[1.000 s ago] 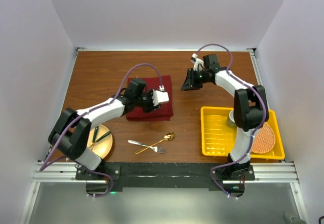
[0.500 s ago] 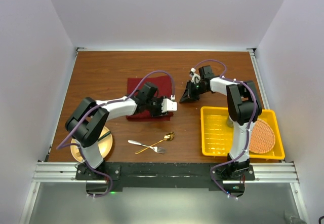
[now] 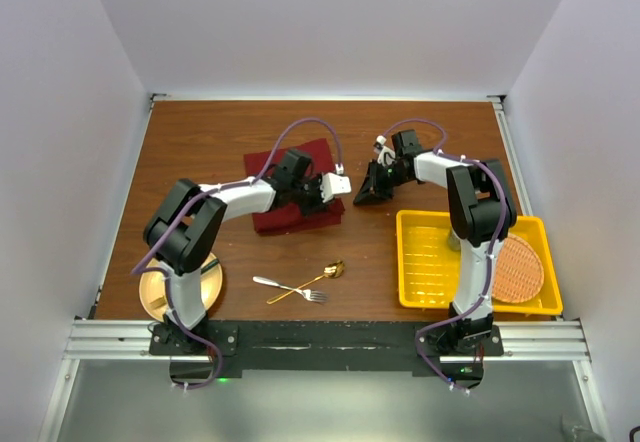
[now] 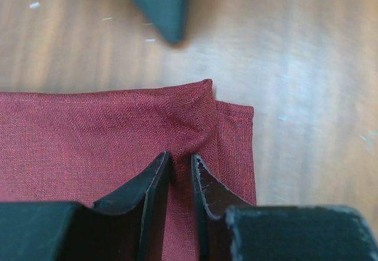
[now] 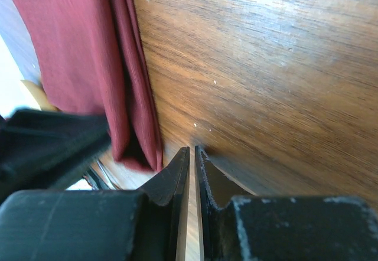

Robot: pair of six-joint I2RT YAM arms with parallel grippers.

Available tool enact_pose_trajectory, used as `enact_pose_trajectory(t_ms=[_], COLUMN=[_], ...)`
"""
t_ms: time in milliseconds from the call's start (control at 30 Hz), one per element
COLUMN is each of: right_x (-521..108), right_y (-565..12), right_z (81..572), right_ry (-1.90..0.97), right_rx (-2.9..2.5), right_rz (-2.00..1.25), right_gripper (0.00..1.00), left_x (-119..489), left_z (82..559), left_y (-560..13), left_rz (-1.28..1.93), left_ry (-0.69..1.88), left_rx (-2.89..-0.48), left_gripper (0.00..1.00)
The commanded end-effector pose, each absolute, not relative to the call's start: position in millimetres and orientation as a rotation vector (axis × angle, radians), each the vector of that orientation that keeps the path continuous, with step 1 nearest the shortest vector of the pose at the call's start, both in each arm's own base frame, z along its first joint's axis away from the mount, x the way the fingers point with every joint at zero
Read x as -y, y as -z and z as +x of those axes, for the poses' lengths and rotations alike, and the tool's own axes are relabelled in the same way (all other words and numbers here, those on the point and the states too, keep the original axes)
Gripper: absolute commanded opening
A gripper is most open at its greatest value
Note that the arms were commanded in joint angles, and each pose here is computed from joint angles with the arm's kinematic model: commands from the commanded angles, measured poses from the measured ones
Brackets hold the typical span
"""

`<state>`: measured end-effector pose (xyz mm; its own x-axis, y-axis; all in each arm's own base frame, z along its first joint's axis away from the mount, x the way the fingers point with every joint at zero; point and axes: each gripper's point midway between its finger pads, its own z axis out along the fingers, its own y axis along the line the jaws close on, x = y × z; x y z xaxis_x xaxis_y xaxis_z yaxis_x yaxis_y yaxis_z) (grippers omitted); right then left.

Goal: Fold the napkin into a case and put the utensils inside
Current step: Smooth out the lower triangle-folded napkin at the center of the board.

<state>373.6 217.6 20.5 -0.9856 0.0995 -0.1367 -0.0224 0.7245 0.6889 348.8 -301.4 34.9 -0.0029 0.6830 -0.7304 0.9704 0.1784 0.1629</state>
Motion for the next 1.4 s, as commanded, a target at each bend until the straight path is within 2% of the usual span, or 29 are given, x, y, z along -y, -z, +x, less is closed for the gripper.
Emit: enact_pose_trajectory(t_ms=[0,133,233,400,567,667,833,900,1000,1167,1267,1367], right_x=[-216.8,-214.2,-218.9,-226.7,-231.2,-233.9,-241.6,-245.0,-249.4,-249.8,-248.4,-247.2], right_y=[-36.7,-42.9,-45.6,-41.0,-39.3,-37.3,-29.4,-26.5,-23.7,-11.5,-7.1,-5.5], right_z=[383.3,378.0,371.7,356.9,347.5,343.5,338.5,338.0,341.9,340.6,338.9,337.6], right_ry=[-1.132,-1.144,-1.209,-1.273,-1.312,-1.328,-1.328,-1.320,-1.319,-1.294,-1.282,-1.272], right_rx=[-2.734,-2.734,-2.717,-2.729,-2.732,-2.731,-2.754,-2.760,-2.749,-2.775,-2.784,-2.790], right_rz=[0.074,0.077,0.159,0.220,0.269,0.285,0.284,0.283,0.290,0.311,0.323,0.327], right_gripper=[0.13,0.13,0.13,0.14,0.15,0.15,0.16,0.20,0.27,0.27,0.26,0.24], left_x=[311.8,313.8,324.0,334.0,336.0,334.6,332.9,332.7,331.9,331.7,330.4,327.9], left_z=[377.9,378.5,373.9,363.9,354.1,356.2,359.1,358.2,355.0,352.3,351.0,351.9], left_y=[-61.4,-80.3,-95.6,-87.3,-72.1,-60.4,-50.6,-49.6,-47.0,-46.5,-43.2,-35.8], left_rz=[1.390,1.370,1.387,1.467,1.529,1.537,1.522,1.515,1.505,1.491,1.496,1.496], left_ry=[0.548,0.531,0.522,0.502,0.467,0.434,0.421,0.432,0.448,0.472,0.472,0.459], left_rx=[-1.789,-1.725,-1.656,-1.636,-1.630,-1.659,-1.695,-1.706,-1.725,-1.739,-1.751,-1.775], left_gripper=[0.28,0.39,0.43,0.50,0.52,0.51,0.33,0.26,0.22,0.21,0.32,0.35])
